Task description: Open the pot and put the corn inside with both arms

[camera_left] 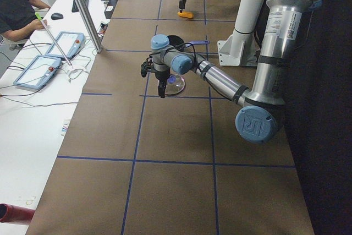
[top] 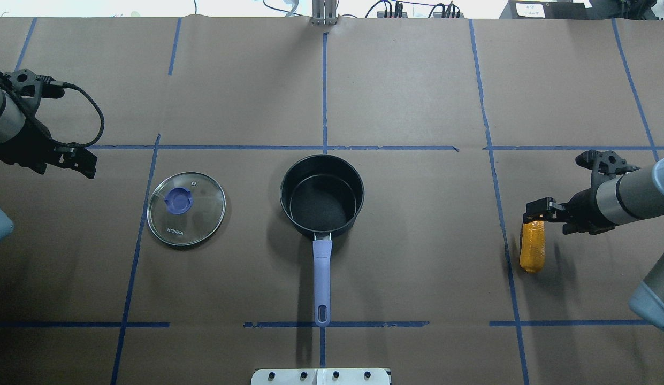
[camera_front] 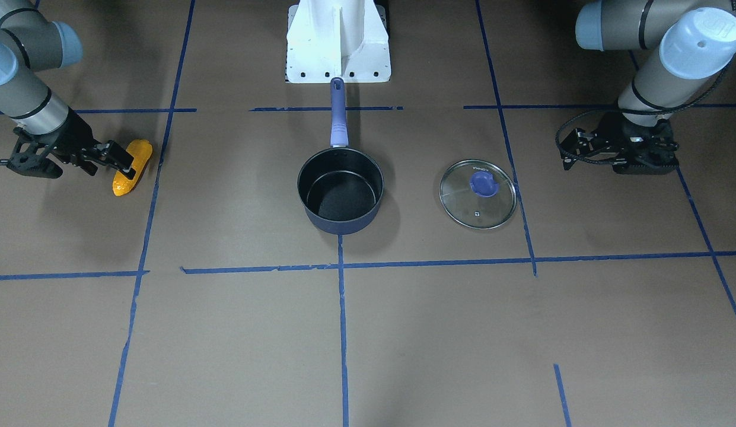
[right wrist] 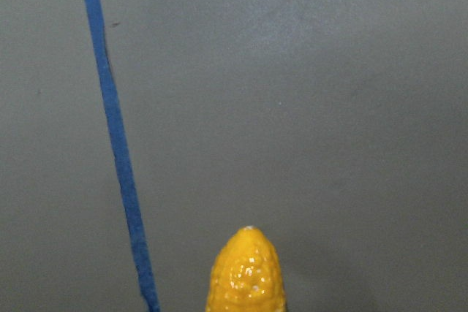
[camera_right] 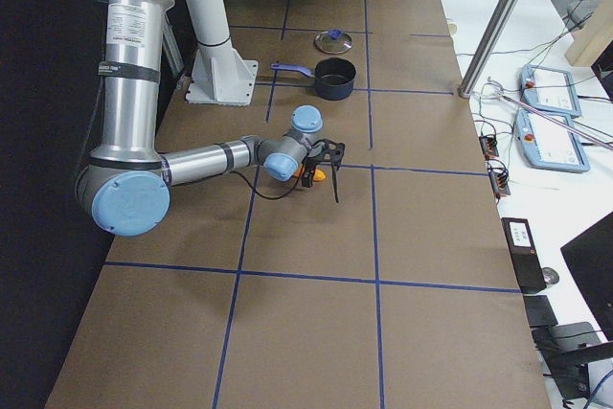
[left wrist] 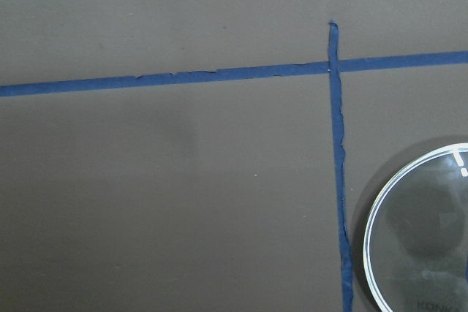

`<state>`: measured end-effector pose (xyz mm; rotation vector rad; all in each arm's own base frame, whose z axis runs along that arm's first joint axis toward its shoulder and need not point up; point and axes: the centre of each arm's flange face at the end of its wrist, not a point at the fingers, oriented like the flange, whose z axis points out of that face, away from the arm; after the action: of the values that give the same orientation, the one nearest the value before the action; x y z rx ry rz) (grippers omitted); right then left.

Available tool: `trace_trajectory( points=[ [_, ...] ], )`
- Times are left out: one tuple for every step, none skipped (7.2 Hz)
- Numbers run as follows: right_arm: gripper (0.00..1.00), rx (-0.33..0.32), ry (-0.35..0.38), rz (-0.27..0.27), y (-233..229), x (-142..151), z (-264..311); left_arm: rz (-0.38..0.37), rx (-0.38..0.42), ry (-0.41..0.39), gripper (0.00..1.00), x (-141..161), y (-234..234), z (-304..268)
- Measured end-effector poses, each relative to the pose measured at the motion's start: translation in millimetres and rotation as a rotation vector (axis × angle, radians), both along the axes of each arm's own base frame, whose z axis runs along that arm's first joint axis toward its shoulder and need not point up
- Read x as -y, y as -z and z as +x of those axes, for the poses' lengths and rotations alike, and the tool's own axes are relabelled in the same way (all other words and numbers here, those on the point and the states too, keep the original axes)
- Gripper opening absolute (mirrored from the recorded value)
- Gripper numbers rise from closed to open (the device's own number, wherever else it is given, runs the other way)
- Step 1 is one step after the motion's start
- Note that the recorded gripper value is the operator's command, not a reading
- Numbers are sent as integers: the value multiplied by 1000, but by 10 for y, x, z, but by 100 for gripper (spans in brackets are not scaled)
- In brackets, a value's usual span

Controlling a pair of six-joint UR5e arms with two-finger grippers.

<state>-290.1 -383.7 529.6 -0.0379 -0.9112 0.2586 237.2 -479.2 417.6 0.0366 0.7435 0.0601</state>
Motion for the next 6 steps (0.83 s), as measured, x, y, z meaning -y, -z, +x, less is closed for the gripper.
trace_trajectory(
  points=[
    [83,-6,0,-13,-11,-72,-92,2,-2,0,100,1,5,-18],
    [25,-12,5,-15,-15,-130,-173,2,-3,-1,100,0,6,-23],
    [1,-15,5,-11,1,-171,-230,2,-3,-1,100,0,6,-25],
    [0,-11,1,-10,39,-191,-243,1,-3,0,100,0,4,-30],
    [0,-2,-2,-5,104,-203,-235,0,-2,0,100,0,0,-33],
    [0,7,-2,1,171,-225,-213,0,-2,2,100,1,1,-41]
  ],
)
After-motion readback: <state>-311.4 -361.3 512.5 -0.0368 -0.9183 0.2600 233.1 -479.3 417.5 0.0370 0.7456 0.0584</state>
